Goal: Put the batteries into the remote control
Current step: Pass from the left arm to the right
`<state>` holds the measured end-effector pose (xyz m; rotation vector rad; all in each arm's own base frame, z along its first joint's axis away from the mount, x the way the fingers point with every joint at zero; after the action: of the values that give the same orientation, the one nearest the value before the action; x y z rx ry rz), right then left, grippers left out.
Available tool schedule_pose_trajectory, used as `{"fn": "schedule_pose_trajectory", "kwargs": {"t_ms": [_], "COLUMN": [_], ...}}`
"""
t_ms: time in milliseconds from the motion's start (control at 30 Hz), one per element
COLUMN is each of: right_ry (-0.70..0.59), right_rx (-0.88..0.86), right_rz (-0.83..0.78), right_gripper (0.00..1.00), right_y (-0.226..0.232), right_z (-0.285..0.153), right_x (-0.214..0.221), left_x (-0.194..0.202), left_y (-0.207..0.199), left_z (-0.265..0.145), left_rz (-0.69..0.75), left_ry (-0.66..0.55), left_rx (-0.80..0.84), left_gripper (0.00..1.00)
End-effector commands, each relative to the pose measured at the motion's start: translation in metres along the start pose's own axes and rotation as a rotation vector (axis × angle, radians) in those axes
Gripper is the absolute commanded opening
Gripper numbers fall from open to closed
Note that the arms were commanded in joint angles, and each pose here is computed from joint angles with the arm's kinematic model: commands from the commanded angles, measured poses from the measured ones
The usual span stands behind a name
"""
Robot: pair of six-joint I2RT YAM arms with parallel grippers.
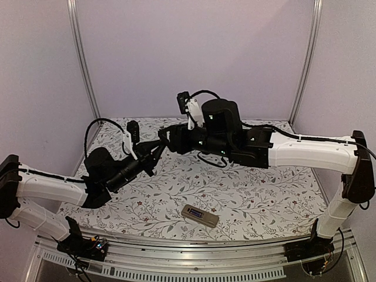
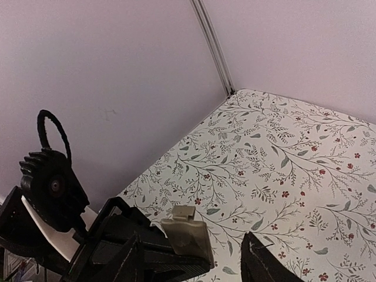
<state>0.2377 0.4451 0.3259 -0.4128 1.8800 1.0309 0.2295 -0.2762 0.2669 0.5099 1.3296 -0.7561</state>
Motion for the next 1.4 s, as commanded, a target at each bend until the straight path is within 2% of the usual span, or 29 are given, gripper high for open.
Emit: {"fn": "schedule_pose_trajectory", "kwargs": {"t_ms": [0,100,233,400,667,800,933,1000,1033,1100,1133,1167,1233,1367], "right_ry": [0.023,0.050,0.059,0.056,0.063,0.065,0.066,0.066,0.068,0.090,0.103,0.131,0.212,0.455], "right_rx": [-0.021,0.003,0.018,0.019,0.016,0.024,0.030,0.038,0.040,0.035,0.033,0.035,0.033,0.003], "right_rz": [-0.016,-0.018,-0.012,-0.014,-0.025,-0.024,-0.022,-0.025,-0.026,-0.023,-0.021,-0.021,-0.029,-0.140], "right_gripper": [0.51,0.44,0.40,0.31,0.30,0.21,0.06,0.04,0.05,0.06,0.06,0.06,0.05,0.05], "right_y": [0.007,0.002,0.000,0.001,0.004,0.002,0.002,0.000,-0.002,-0.009,-0.014,-0.021,-0.039,-0.056], "right_z": [0.010,0.013,0.015,0.017,0.022,0.021,0.020,0.019,0.017,0.016,0.013,0.012,0.008,-0.002], "right_x": [0.001,0.008,0.011,0.009,0.008,0.008,0.008,0.007,0.005,0.004,0.002,0.003,0.008,0.055], "left_x": [-0.010,-0.009,-0.010,-0.008,-0.005,-0.006,-0.004,-0.001,0.002,0.009,0.013,0.017,0.028,0.053], "left_y": [-0.005,-0.005,-0.005,-0.007,-0.008,-0.008,-0.008,-0.009,-0.010,-0.013,-0.016,-0.018,-0.027,-0.025], "left_z": [0.002,0.002,0.003,0.003,0.003,0.003,0.002,0.000,-0.002,-0.007,-0.011,-0.015,-0.026,-0.049], "left_rz": [0.005,0.010,0.020,0.019,0.025,0.028,0.032,0.032,0.034,0.048,0.057,0.067,0.094,0.090], "left_ry": [-0.034,-0.034,-0.035,-0.027,-0.019,-0.024,-0.018,-0.005,0.002,0.013,0.022,0.033,0.063,0.151], "left_rx": [0.009,0.008,0.009,0.014,0.017,0.012,0.014,0.024,0.034,0.067,0.092,0.114,0.195,0.208], "left_gripper": [0.00,0.00,0.00,0.00,0.00,0.00,0.00,0.00,0.05,0.40,0.53,0.60,0.66,0.66]}}
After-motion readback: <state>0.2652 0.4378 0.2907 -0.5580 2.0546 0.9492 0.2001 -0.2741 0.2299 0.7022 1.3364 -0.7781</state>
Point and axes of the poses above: each gripper's point midway between its finger pads, its own z axis out along the fingers, its own y axis along the line the jaws close on, x = y × z, the point moved 4 cm from there along -z, back along the fingers, and after that the axes turned 7 degrees about z, right-handed, at the moved point
